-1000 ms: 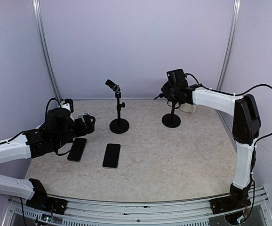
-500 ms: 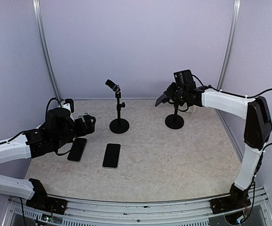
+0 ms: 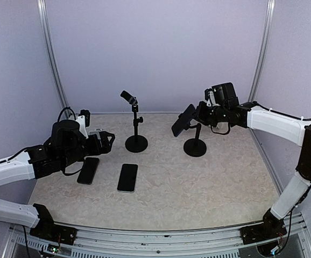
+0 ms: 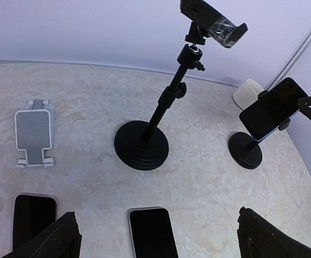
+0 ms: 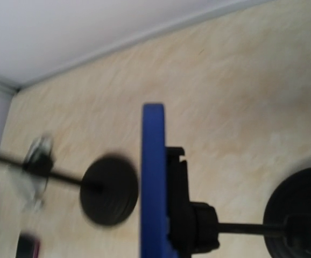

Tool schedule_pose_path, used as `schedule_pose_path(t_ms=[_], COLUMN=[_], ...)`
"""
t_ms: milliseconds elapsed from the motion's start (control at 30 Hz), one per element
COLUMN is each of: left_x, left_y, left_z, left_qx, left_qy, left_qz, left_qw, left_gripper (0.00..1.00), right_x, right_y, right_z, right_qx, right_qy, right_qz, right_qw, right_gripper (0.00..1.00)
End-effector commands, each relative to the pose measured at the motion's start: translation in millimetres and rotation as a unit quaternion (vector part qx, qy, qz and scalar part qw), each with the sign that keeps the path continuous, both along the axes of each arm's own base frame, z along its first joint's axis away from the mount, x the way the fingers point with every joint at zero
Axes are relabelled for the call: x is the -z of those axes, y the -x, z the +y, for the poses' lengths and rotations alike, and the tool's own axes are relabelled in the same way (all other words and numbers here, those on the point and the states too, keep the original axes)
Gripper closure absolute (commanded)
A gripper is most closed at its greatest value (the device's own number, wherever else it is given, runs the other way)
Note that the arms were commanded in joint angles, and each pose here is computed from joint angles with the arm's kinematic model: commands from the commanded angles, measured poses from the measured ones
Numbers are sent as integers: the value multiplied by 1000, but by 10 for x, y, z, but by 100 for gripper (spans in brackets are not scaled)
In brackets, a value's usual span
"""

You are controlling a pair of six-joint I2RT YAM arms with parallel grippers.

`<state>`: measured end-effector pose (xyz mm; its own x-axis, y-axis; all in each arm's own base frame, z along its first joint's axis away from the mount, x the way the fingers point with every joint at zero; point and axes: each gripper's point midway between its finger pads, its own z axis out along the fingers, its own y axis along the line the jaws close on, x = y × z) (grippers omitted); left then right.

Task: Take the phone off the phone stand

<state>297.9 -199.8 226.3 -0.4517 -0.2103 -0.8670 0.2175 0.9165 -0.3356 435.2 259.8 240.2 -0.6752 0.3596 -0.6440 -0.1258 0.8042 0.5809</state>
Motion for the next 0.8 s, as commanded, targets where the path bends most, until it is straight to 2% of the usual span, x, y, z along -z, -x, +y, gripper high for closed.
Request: schedule_pose_path(t_ms=[0,100,333,767], left_x=[-195,-197,-188,30], left_y=[28,54,153,339], left_z=[-200,-307,-622,-1279], left_qx=[46,65,111,188], left_qy=[3,0,-22,-28], left_qz=[-21,-21,-26,-9], left_qw=[999,998,993,982], left_gripper=[1,1,1,1], right_x=[-763,-793,-803,-743], right_y=[265,452,901,1238], right_z=[172,242,425,491], right_qx=[-116,-171,-301,-378], right_qy=[-45,-41,-53,-71], right_qz=[-117,-123,-150,-118], right_qw=[985,977,940,915], right_gripper=[100,100,100,100])
